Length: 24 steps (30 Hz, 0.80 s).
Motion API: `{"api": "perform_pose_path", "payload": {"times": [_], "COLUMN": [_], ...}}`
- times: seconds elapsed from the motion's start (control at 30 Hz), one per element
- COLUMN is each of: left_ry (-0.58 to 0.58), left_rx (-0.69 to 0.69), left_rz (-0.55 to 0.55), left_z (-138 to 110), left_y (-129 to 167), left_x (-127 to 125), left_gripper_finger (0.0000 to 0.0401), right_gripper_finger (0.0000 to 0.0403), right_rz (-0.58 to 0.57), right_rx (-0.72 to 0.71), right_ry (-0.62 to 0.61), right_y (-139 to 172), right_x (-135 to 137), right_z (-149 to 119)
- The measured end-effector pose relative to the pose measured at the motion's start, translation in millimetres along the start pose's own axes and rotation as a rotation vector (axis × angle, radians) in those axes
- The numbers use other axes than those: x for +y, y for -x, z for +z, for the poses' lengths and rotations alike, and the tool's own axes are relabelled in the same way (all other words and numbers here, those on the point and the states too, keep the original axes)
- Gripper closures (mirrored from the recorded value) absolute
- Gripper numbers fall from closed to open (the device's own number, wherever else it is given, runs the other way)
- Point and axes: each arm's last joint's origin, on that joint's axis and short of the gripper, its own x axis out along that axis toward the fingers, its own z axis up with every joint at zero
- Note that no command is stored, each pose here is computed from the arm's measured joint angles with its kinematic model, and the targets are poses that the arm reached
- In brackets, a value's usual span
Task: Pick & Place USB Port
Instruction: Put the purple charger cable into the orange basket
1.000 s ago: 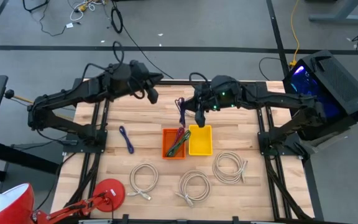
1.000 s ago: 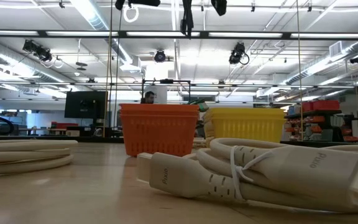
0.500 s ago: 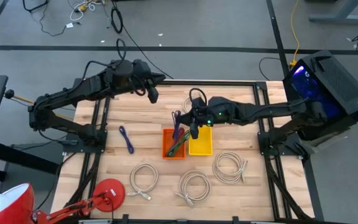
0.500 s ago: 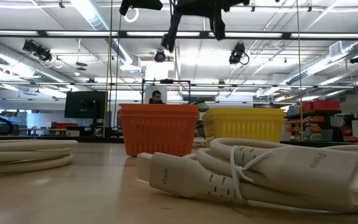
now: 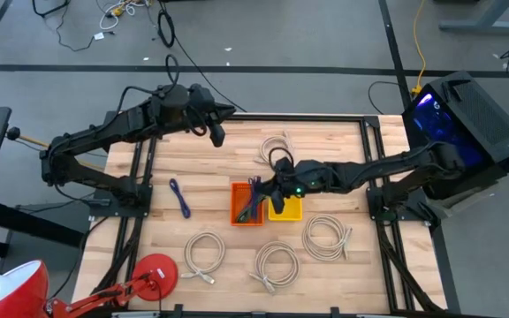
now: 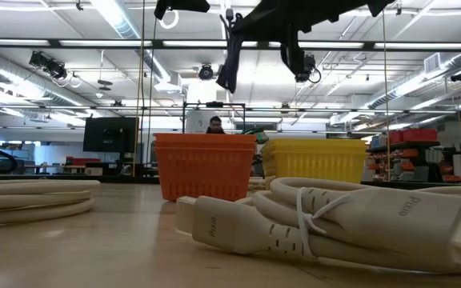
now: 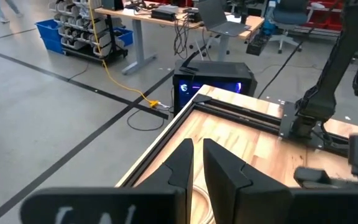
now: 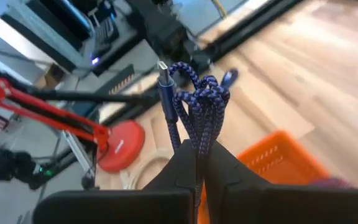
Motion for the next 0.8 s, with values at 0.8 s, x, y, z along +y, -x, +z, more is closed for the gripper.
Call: {"api": "perform_pose_path", "payload": {"times": [0.8], "left_ry": [0.031], "left_rx": [-0.021], "left_rz": [-0.055], "left_z": [2.3], "left_y": [0.1], "left_x": [-2.1], "left_gripper_finger": [0.0362], "right_gripper_finger": [0.0398], "right_rz": [-0.107], "right_rx": [0.142], "right_ry": [0.095], "right_y": [-16.1], "right_x": [-26.7], "right_z": [-13.5]}}
